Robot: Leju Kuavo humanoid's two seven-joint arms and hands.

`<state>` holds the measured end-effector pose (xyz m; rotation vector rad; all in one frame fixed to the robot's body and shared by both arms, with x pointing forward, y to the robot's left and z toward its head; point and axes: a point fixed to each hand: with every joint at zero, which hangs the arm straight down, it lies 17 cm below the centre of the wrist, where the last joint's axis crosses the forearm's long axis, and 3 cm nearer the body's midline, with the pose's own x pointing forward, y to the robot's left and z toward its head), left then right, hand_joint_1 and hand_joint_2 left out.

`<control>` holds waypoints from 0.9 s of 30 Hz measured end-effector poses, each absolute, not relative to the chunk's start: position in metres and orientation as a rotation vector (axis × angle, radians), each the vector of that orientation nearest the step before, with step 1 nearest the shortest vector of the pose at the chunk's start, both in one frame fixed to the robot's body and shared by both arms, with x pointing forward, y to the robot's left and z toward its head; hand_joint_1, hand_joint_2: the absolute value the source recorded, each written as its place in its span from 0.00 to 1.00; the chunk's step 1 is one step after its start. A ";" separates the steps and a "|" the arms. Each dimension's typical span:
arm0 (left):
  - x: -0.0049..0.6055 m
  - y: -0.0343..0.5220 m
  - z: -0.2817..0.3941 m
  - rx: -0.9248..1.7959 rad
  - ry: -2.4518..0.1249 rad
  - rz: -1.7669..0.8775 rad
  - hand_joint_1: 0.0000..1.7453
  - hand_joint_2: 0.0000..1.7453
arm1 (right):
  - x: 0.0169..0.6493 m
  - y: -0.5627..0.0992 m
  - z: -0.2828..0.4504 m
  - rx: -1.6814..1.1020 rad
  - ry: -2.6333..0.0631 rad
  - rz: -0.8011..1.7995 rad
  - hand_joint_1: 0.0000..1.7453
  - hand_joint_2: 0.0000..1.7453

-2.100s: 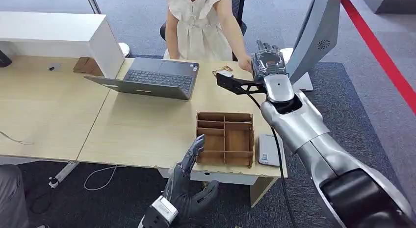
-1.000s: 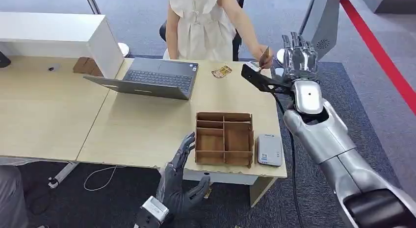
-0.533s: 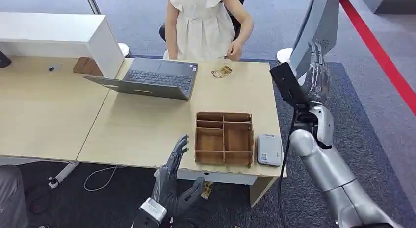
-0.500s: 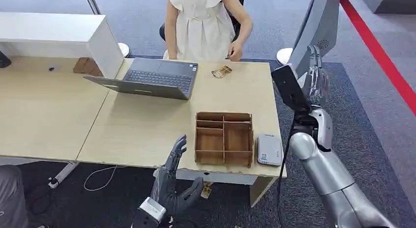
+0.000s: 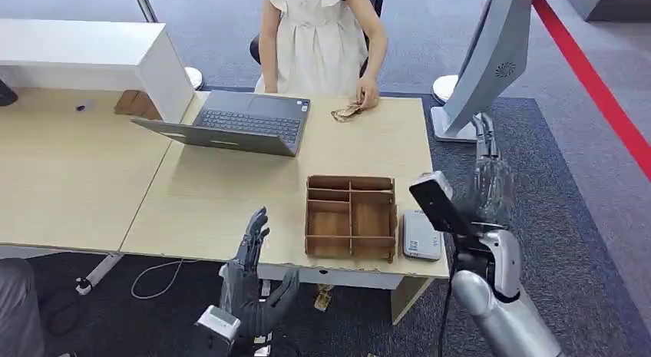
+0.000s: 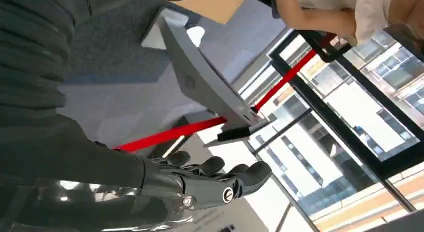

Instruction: Pass the card to the sensor for recognition and then transmit it.

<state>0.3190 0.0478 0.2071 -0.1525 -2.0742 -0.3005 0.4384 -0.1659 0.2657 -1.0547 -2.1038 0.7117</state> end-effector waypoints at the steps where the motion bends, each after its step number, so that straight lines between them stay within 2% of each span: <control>1: 0.319 0.049 0.208 -0.152 -2.076 -0.299 0.00 1.00 | 0.434 -0.166 0.265 -1.058 -2.108 0.713 0.00 1.00; 17: 0.321 0.061 0.214 -0.108 -2.096 -0.271 0.00 1.00 | 0.419 -0.165 0.259 -1.015 -2.116 0.708 0.00 1.00; 27: 0.321 0.064 0.221 -0.111 -2.134 -0.255 0.00 1.00 | 0.444 -0.102 0.256 -1.126 -2.115 1.075 0.00 1.00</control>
